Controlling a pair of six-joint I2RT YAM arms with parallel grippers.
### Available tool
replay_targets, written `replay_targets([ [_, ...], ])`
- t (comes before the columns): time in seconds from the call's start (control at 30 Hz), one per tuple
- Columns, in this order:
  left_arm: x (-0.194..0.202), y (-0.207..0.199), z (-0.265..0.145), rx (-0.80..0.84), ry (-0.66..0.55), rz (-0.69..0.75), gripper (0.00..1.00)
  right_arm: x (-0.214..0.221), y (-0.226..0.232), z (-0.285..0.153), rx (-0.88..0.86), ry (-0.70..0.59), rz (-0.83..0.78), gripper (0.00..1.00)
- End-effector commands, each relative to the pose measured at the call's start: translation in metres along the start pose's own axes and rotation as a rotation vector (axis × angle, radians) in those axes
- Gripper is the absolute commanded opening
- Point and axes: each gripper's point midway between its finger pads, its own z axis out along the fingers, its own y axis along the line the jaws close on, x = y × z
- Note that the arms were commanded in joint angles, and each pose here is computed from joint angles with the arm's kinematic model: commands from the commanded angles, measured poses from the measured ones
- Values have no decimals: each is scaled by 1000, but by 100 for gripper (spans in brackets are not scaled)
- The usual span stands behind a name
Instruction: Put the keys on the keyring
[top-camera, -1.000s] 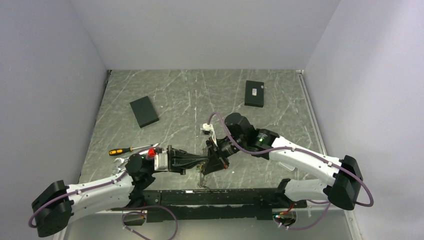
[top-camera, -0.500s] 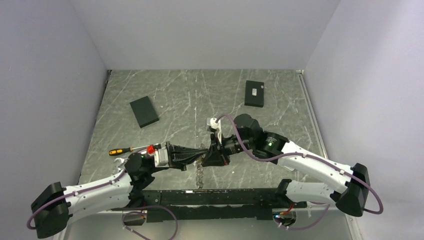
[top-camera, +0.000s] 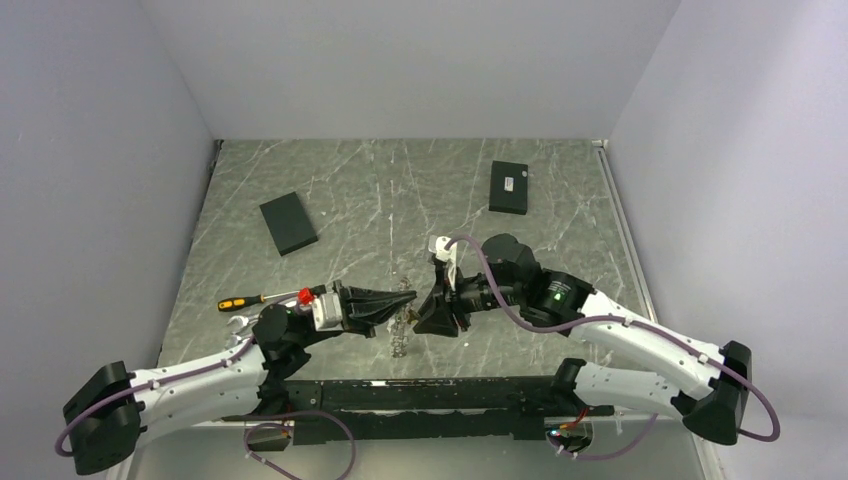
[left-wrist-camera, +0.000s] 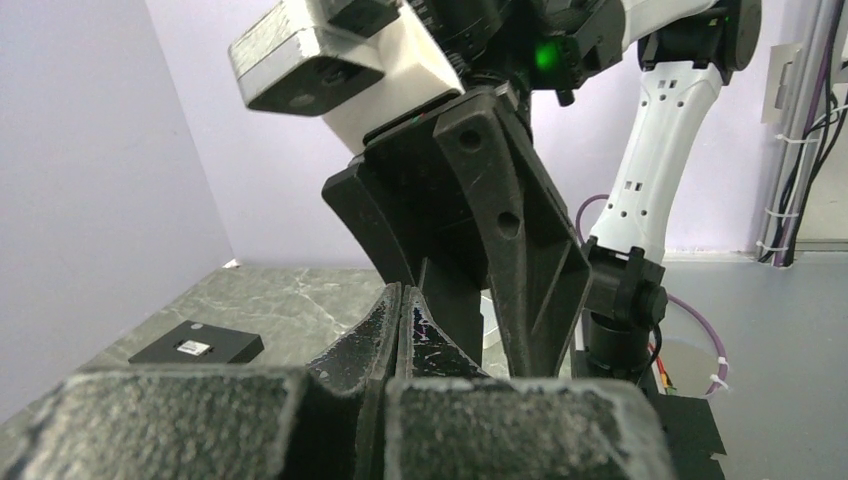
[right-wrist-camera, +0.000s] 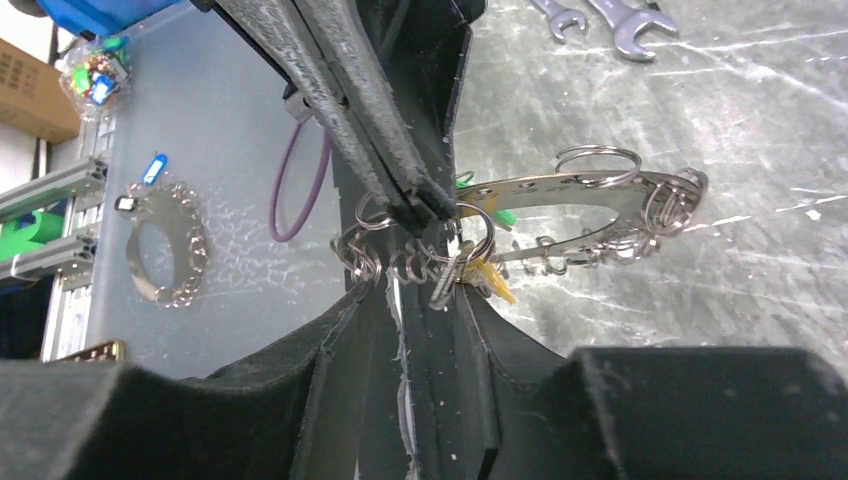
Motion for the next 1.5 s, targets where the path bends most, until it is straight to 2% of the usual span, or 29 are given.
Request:
replay_targets([
  [0.0,-31,10,8,-40,-108,50,0,-8,-4,-9,57,-35,-62,42],
  [0.17,-30,11,11,-47,-111,46,0,-11,-10,-13,104,-65,-71,60],
  [0.3,-32,13,12,-52,-119,48,0,-12,-18,-12,146,-93,-36,64],
  [0.43,-32,13,12,-50,-119,47,0,-13,-44,-17,299,-138,12,61],
  [0.6,-33,13,13,-51,-124,43,0,-26,-44,-34,338,-256,-74,57],
  [0.77,-34,14,15,-56,-129,37,0,-35,-33,-46,304,-405,-211,58],
  [0.87,-32,16,16,-66,-127,31,0,-36,-24,-50,274,-445,-258,59],
  [1.03,-32,20,18,-86,-136,27,0,-33,-20,-50,275,-480,-318,56],
  [1.2,-32,23,20,-98,-138,23,0,-29,-23,-41,320,-438,-380,51],
  [1.47,-30,23,23,-94,-133,21,0,-46,-39,-50,509,-505,-472,49],
])
